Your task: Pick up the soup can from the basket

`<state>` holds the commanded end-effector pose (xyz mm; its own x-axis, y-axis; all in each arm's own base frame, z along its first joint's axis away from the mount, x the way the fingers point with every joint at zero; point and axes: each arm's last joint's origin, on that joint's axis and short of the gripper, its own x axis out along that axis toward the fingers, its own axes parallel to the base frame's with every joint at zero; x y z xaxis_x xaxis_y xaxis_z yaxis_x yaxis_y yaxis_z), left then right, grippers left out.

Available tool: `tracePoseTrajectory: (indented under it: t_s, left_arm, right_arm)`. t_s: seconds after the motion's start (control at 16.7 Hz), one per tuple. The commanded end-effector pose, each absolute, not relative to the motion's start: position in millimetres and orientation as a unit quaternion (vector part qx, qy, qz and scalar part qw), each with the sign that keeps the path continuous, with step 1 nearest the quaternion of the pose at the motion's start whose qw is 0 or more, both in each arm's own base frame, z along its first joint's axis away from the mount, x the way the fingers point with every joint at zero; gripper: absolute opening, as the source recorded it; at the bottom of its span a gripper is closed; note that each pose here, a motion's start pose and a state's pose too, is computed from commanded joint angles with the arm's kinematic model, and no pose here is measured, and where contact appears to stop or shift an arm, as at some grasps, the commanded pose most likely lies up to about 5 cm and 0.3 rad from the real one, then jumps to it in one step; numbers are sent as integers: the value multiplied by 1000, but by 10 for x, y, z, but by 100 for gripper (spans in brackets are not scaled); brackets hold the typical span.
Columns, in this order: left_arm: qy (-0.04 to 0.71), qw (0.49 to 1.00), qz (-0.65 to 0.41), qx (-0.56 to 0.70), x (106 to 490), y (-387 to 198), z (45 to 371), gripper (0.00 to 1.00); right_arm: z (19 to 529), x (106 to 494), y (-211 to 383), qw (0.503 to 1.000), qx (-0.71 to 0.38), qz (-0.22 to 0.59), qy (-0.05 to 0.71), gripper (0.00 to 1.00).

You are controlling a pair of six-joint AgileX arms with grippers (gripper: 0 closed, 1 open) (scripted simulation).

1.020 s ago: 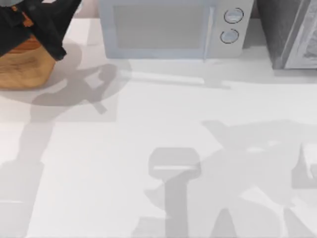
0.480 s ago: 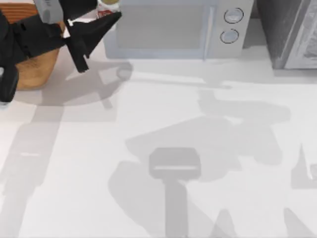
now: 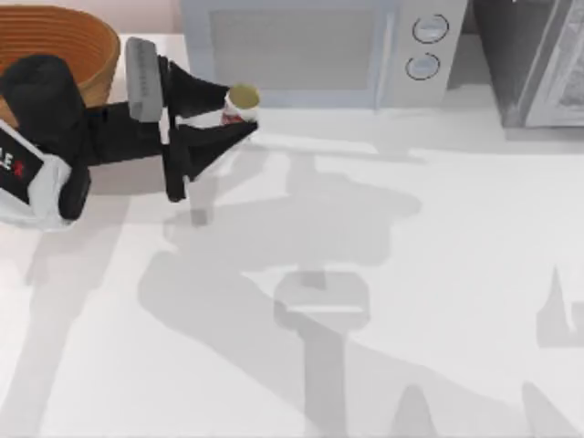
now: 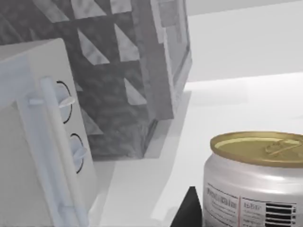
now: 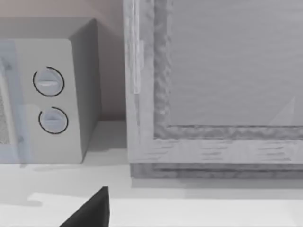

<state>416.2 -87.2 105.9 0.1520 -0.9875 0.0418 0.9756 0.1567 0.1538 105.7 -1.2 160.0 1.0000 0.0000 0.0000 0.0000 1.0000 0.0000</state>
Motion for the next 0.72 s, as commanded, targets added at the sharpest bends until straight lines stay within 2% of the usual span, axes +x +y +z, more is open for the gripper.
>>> tracePoseTrajectory:
  t_s: [0.24, 0.36, 0.72]
  left_arm:
    - [-27, 716, -697, 20, 4167, -959, 462, 0]
    - [-10, 705, -709, 8, 4142, -971, 275, 0]
    - [0, 700, -714, 0, 4123, -971, 180, 0]
  right_arm:
    - [1600, 1057, -12, 1000, 0, 0, 0, 100]
    - [1600, 1057, -12, 1000, 0, 0, 0, 100]
    - [1600, 1057, -12, 1000, 0, 0, 0, 100]
